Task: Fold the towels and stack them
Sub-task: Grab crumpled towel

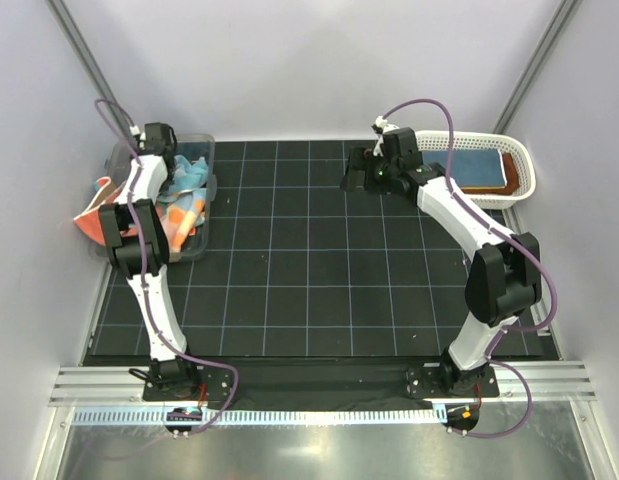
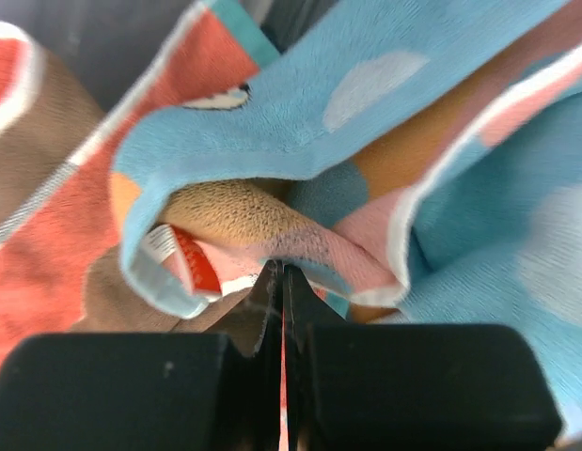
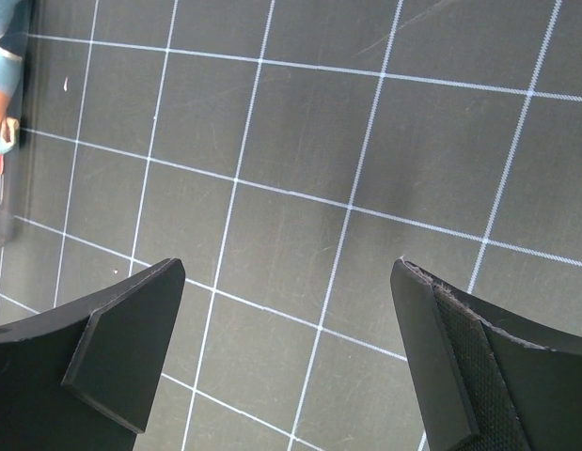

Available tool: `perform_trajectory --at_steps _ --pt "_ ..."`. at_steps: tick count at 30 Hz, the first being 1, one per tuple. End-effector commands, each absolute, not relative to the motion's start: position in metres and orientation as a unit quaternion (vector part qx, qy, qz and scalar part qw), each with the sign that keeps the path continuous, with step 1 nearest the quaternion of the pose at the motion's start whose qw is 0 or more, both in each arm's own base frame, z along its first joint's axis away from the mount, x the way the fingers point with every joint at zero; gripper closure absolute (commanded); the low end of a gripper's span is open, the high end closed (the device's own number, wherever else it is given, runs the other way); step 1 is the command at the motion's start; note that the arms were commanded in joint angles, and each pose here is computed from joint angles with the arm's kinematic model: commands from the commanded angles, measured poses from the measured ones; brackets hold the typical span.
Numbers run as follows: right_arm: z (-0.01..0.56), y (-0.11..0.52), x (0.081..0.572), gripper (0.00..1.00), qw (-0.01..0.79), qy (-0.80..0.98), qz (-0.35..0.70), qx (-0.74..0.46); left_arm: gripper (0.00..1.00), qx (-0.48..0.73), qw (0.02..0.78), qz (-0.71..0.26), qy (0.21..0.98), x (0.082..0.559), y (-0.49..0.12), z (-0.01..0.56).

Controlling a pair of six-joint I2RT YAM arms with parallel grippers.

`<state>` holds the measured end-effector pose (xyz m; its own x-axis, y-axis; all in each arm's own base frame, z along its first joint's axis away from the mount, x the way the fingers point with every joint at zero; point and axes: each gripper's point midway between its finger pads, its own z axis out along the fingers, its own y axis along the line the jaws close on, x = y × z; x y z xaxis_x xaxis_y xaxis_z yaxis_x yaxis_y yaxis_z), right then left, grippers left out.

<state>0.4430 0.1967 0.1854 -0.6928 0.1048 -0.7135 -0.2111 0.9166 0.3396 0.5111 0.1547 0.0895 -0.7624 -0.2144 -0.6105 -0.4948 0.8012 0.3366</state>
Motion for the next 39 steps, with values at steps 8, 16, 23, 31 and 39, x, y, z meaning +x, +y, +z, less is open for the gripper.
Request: perform_trajectory --at_steps 8,16,23,31,39 --pt "0.226 0.223 0.426 0.00 0.425 0.872 0.238 -0.049 0.43 -0.206 0.362 0.234 0.879 0.523 0.138 0.152" --pt "0.223 0.216 0.430 0.00 0.425 0.878 0.208 -0.070 0.50 -0.179 0.351 0.246 0.886 0.543 0.143 0.119" --pt "0.216 0.219 0.425 0.00 0.417 0.880 0.217 -0.074 0.48 -0.164 0.340 0.228 0.897 0.559 0.137 0.102" --pt "0.222 0.223 0.429 0.00 0.424 0.874 0.223 -0.076 0.43 -0.163 0.357 0.221 0.893 0.564 0.136 0.113" --pt "0.205 0.227 0.433 0.00 0.407 0.882 0.224 -0.079 0.49 -0.189 0.313 0.260 0.894 0.546 0.145 0.098"
